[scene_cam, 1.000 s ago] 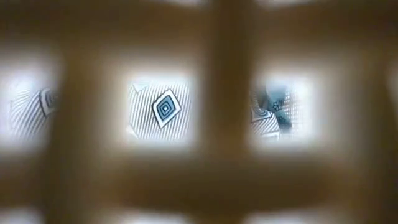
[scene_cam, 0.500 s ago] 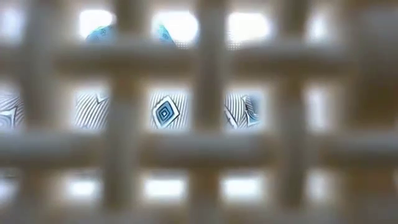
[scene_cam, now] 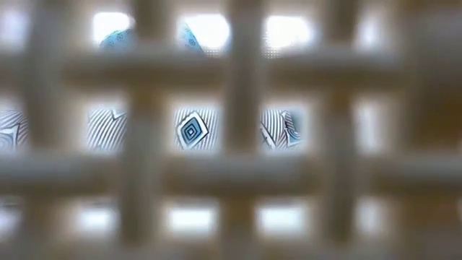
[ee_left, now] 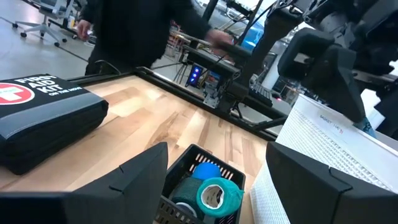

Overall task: Pick & Place Medicine items
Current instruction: Put the blue patient gown into the large white bin

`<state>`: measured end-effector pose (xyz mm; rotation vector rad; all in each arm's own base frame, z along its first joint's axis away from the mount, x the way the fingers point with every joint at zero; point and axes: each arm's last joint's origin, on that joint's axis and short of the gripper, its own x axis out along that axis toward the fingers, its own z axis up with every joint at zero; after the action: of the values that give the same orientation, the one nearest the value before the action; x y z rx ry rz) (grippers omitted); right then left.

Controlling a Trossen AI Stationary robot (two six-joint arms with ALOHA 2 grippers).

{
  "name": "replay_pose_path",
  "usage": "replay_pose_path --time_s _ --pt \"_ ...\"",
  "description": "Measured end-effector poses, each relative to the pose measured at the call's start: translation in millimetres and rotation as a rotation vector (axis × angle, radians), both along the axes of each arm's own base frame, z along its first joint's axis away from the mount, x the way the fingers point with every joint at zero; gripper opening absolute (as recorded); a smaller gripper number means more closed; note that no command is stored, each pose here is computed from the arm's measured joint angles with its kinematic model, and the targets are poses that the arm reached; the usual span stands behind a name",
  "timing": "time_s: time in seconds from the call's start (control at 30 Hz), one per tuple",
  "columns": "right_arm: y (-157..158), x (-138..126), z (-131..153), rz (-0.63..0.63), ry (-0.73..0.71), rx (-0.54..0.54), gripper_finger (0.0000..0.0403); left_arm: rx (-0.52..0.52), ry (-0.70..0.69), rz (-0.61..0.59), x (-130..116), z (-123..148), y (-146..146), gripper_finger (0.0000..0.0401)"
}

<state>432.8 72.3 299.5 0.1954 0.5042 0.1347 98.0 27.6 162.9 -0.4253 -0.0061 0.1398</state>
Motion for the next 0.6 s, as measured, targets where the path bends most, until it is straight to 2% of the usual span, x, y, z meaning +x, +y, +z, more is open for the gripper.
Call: replay_pose_path --time_s 0.23,0.43,0.6 --pt "2 -1 2 0.02 -0.01 0.014 0.0284 0.0 0.0 0.0 0 0 0 0.0276" --pt "8 -2 2 0.035 0.014 0.085 0.0276 0.001 -0.001 0.0 0 0 0 0.0276" --pt "14 -4 2 0.052 0.013 0.077 0.0274 0.0 0.0 0.0 0 0 0 0.0276"
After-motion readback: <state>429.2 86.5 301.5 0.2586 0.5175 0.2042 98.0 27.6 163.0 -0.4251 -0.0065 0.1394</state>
